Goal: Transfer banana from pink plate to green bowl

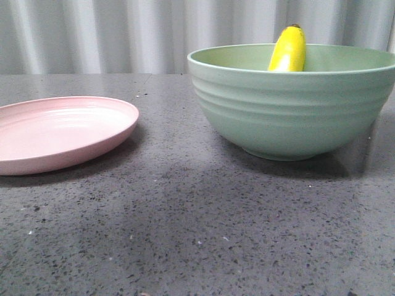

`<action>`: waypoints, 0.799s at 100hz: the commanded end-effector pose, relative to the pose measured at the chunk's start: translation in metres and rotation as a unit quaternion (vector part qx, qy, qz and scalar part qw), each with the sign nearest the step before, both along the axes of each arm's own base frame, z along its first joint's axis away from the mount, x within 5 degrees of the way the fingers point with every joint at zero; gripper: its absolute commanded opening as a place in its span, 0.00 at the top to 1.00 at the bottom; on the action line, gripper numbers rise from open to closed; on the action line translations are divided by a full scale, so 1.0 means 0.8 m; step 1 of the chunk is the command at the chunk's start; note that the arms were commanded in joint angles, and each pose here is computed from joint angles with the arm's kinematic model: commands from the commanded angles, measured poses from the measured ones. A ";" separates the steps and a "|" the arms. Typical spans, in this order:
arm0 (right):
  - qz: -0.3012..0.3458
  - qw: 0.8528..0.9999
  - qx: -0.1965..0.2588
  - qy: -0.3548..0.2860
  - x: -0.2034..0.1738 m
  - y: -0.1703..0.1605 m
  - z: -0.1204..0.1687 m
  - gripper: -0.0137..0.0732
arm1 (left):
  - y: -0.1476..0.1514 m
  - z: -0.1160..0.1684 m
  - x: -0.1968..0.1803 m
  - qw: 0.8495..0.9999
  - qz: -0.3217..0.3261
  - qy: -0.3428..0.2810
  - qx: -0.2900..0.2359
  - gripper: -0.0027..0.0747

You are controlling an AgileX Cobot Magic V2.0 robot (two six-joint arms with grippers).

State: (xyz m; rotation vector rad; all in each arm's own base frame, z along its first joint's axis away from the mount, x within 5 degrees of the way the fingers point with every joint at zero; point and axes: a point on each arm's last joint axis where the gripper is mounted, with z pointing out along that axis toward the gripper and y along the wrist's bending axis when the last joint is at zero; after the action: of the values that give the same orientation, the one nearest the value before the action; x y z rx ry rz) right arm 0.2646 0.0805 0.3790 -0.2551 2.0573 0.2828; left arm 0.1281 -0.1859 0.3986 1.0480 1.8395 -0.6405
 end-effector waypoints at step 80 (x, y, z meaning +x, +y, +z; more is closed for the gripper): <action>-0.022 0.971 0.028 -0.238 -0.195 -0.062 -0.026 0.92 | 0.105 -0.011 -0.074 0.980 0.023 -0.106 -0.167 0.99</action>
State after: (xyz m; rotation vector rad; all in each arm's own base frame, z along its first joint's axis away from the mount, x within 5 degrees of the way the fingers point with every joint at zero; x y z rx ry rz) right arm 0.1273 0.0388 0.3519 -0.2245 1.7583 0.2619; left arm 0.0751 -0.1109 0.3842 0.8871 1.5969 -0.7064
